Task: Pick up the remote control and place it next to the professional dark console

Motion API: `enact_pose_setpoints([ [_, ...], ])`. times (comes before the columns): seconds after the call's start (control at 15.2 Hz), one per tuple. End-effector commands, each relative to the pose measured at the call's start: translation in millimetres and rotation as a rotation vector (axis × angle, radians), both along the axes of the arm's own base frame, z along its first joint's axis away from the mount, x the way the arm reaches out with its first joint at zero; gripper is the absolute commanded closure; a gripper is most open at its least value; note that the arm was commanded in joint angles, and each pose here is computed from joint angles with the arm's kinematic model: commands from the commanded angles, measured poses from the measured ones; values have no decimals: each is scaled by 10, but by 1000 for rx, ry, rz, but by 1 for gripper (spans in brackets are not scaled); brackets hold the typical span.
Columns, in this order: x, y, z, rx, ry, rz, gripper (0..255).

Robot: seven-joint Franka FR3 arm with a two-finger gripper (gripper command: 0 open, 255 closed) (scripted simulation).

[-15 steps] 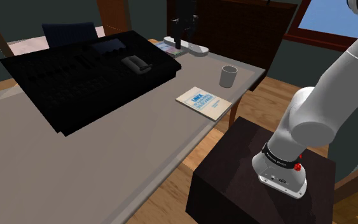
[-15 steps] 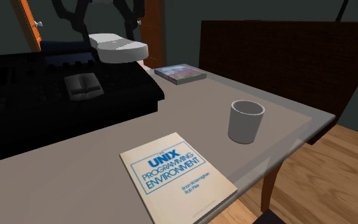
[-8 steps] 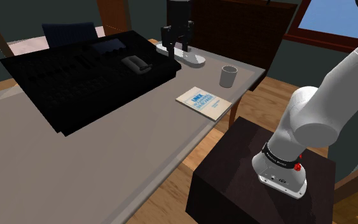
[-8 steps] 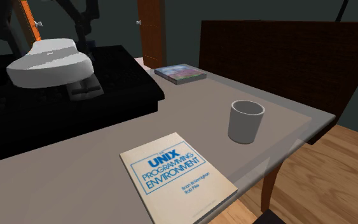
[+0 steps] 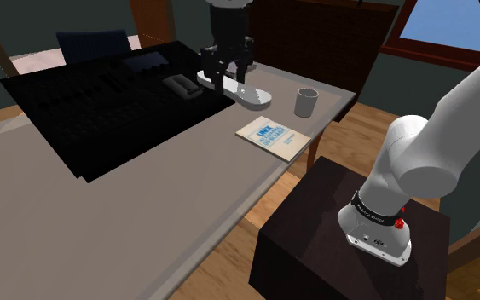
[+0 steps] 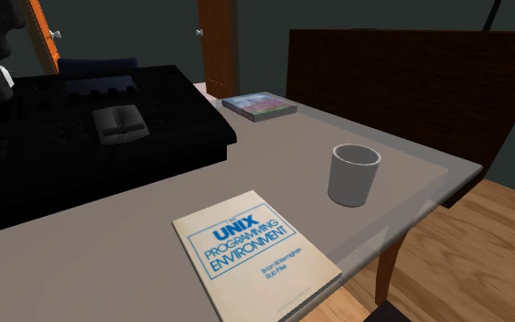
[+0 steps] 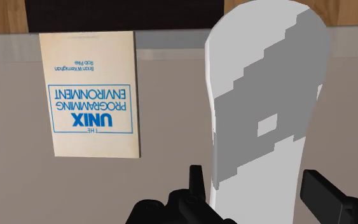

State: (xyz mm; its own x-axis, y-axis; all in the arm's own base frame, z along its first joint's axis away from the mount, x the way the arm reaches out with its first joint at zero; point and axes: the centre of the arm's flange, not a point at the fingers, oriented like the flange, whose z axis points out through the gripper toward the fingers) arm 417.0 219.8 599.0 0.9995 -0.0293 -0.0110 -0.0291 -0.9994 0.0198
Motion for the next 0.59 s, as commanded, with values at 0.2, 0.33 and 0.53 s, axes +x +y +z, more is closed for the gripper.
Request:
enact_pose_setpoints([
  [0.2,-20,30,-243,0,0,-2,255],
  [0.33,-20,30,-348,0,0,-2,255],
  [0.53,-20,30,-506,0,0,-2,255],
])
